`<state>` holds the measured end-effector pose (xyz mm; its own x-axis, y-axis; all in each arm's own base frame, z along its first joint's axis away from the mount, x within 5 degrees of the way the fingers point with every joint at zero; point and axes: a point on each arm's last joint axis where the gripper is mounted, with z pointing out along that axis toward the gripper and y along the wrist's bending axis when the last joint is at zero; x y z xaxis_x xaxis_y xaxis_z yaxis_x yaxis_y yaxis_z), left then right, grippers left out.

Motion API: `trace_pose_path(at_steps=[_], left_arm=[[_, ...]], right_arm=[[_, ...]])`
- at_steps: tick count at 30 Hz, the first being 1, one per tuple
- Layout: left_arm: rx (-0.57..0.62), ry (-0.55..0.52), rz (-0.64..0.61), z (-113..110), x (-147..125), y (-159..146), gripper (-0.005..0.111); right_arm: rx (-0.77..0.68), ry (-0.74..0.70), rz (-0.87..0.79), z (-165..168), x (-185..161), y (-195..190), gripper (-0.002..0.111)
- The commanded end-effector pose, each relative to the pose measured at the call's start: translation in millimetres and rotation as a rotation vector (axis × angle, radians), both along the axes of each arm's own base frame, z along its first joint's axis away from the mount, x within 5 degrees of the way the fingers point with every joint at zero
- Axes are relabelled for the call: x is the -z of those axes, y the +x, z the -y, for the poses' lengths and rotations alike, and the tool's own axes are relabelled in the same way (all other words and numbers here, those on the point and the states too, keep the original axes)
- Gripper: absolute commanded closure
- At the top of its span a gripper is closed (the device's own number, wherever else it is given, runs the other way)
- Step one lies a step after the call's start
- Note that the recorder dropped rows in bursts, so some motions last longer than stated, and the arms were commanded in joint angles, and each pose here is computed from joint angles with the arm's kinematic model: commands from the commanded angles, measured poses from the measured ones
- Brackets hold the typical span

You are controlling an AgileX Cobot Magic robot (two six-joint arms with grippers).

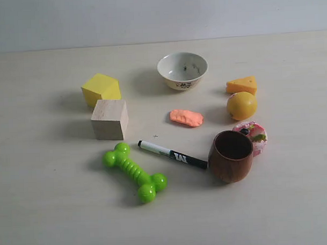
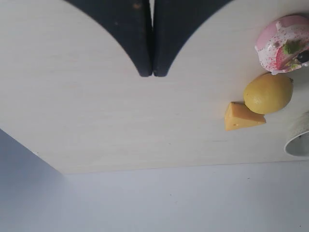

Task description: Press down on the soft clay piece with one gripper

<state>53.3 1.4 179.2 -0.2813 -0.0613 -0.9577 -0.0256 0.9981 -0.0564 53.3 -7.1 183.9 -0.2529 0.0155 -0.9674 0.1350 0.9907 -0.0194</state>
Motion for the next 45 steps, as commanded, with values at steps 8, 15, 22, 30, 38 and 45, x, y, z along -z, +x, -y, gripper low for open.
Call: trace_pose_path(at_steps=[8,15,22,30,38,45], left_arm=[[0.005,-0.003,0.018,0.3,-2.0,-0.1,0.107],[0.005,-0.003,0.018,0.3,-2.0,-0.1,0.107],[0.007,0.02,0.018,0.0,-2.0,-0.1,0.107],[0.025,0.048,0.227,1.3,-20.8,3.0,0.107],[0.038,0.046,0.409,2.9,-37.2,2.5,0.107],[0.043,-0.012,0.513,3.7,-46.6,0.8,0.107]], right_arm=[[0.001,-0.006,0.004,0.2,1.1,-0.1,0.108],[0.001,-0.006,0.004,0.2,1.1,-0.1,0.108],[0.001,-0.006,0.004,0.2,1.1,-0.1,0.108],[0.001,-0.006,0.004,0.2,1.1,-0.1,0.108],[0.001,-0.006,0.004,0.2,1.1,-0.1,0.108],[0.001,-0.006,0.004,0.2,1.1,-0.1,0.108]])
